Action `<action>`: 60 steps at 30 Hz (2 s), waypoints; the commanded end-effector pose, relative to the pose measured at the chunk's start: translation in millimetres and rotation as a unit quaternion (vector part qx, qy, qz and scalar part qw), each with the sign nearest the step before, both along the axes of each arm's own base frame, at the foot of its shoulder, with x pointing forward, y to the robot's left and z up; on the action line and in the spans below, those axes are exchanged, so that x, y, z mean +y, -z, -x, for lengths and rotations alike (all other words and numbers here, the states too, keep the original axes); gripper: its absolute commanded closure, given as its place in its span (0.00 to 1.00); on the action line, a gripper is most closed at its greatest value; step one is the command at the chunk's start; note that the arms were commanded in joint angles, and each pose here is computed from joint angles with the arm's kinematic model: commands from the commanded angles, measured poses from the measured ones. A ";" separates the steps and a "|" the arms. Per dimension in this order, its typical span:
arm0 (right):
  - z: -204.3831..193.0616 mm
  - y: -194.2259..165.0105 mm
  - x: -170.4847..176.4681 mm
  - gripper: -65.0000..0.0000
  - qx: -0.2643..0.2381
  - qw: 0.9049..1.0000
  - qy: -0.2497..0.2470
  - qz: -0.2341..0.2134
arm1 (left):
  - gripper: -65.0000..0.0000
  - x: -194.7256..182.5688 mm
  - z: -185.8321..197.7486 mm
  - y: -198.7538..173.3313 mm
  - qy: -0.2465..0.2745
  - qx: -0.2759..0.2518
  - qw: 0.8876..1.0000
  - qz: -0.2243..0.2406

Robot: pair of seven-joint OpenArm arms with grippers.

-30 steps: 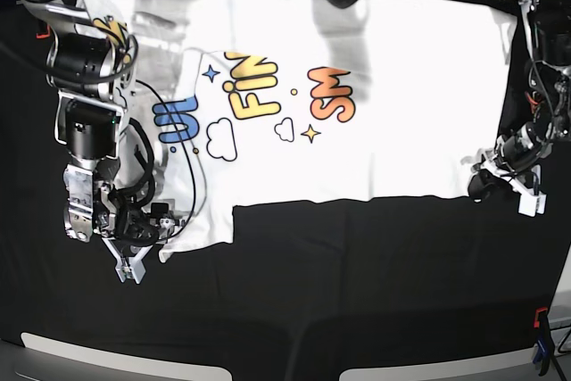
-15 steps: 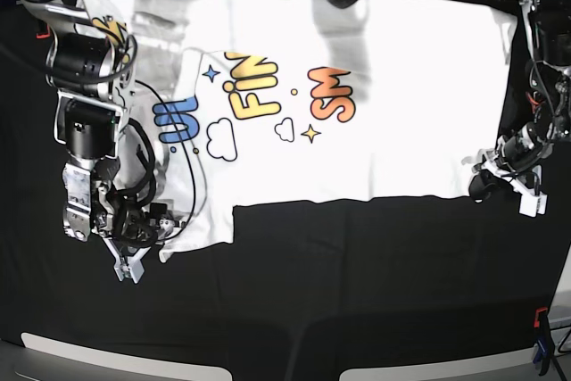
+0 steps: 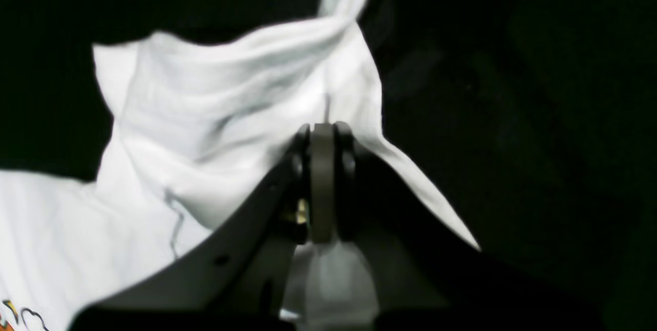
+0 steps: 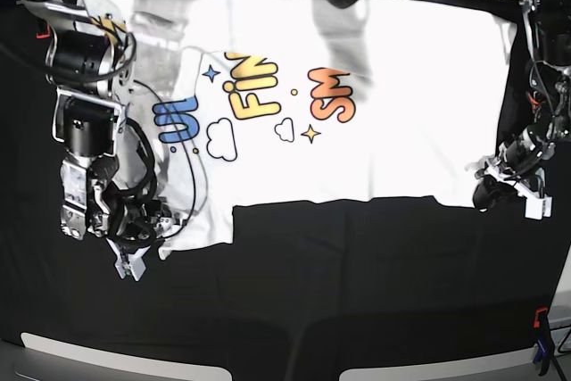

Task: Layout the t-shirt on the table in an organized manner, then fold the t-shirt properly
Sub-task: 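Hold the hem corner with the right gripper and lift it, then fold the hem half over toward the collar with both grippers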

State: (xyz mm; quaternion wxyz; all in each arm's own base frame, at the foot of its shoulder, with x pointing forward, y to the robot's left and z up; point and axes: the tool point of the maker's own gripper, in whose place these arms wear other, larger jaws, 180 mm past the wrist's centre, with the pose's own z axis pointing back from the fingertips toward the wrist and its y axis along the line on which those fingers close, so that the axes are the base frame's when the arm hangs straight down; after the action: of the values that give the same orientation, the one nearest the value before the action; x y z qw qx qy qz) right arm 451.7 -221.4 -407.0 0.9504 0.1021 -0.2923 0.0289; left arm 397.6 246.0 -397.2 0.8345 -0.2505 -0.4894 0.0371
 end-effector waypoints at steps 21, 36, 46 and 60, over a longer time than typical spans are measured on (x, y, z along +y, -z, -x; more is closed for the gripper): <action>35.7 -88.2 -4.4 1.00 -0.154 0.975 -0.132 0.089 | 1.00 -52.0 15.3 -83.9 0.131 -0.091 0.983 -0.089; 178.2 -99.9 -12.0 1.00 -0.157 0.957 -0.154 0.188 | 1.00 -34.9 131.8 -114.5 0.130 -0.100 0.970 -0.179; 227.4 -88.2 -49.8 1.00 -0.111 0.971 -0.104 0.187 | 1.00 -29.2 162.9 -81.4 0.144 -0.038 0.967 -0.205; 256.3 -74.4 -68.1 1.00 -0.054 0.974 -0.089 0.202 | 1.00 -28.6 166.2 -78.4 0.145 -0.032 0.967 -0.207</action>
State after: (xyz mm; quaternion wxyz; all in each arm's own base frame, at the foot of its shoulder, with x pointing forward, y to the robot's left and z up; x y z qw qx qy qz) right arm 188.9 -287.4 -343.7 0.9353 -0.0598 -0.3034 0.1719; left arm 227.4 216.9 -330.8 0.8593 -0.1406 -0.4548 -0.1870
